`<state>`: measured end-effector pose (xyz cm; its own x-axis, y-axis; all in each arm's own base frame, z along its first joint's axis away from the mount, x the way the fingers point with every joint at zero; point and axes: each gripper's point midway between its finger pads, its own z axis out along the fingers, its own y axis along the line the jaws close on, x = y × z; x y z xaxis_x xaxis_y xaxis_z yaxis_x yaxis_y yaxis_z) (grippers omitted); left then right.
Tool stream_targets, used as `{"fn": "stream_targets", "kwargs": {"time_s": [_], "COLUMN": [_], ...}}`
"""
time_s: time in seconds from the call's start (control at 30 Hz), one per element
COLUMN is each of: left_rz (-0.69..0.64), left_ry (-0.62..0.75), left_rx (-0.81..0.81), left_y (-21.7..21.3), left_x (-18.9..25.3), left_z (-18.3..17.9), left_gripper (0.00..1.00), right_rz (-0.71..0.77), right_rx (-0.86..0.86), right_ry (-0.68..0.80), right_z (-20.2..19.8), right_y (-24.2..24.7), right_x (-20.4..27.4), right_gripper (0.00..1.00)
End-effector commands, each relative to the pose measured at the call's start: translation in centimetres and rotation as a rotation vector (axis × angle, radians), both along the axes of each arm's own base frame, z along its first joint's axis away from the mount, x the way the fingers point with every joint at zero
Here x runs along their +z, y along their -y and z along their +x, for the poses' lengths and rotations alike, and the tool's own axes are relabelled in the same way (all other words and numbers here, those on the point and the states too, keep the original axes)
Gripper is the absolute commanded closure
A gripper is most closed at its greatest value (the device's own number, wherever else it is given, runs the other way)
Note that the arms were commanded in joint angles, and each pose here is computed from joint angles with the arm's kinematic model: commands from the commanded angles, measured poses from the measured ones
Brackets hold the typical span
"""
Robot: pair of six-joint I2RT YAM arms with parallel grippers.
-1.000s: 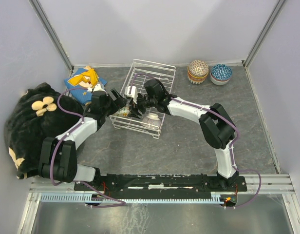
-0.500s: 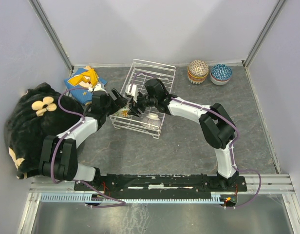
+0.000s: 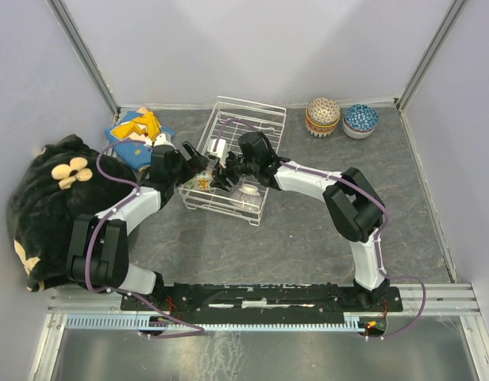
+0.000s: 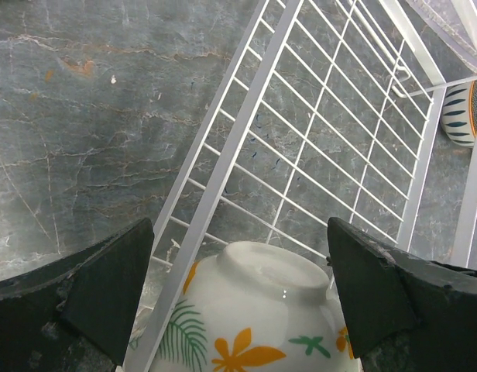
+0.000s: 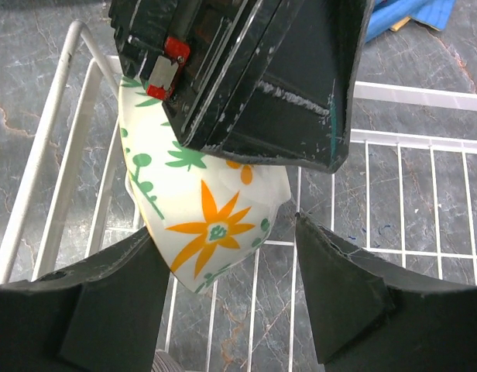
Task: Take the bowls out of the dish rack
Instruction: Pick up the bowl from the dish rack.
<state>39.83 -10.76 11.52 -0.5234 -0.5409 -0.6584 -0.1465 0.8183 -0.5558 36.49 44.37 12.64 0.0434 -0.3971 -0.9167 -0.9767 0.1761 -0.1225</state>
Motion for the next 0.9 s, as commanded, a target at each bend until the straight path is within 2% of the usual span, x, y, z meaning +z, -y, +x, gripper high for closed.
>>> {"fn": "stream_targets", "kwargs": {"time_s": [0.0, 0.87], "left_rz": [0.012, -0.013], "left_ry": [0.058, 0.046], "left_rx": [-0.030, -0.064], "left_y": [0.4, 1.3], "left_x": [1.5, 0.6], "left_z": [1.6, 2.3], "left_gripper": [0.01, 0.01], "right_rz": [0.087, 0.140], "right_rx": [-0.051, -0.154], "right_ry": [0.083, 0.081], "right_z": [1.3, 2.9], "right_y": [0.1, 1.1], "right_x": [4.1, 5.4], "right_gripper": [0.29, 0.34]}}
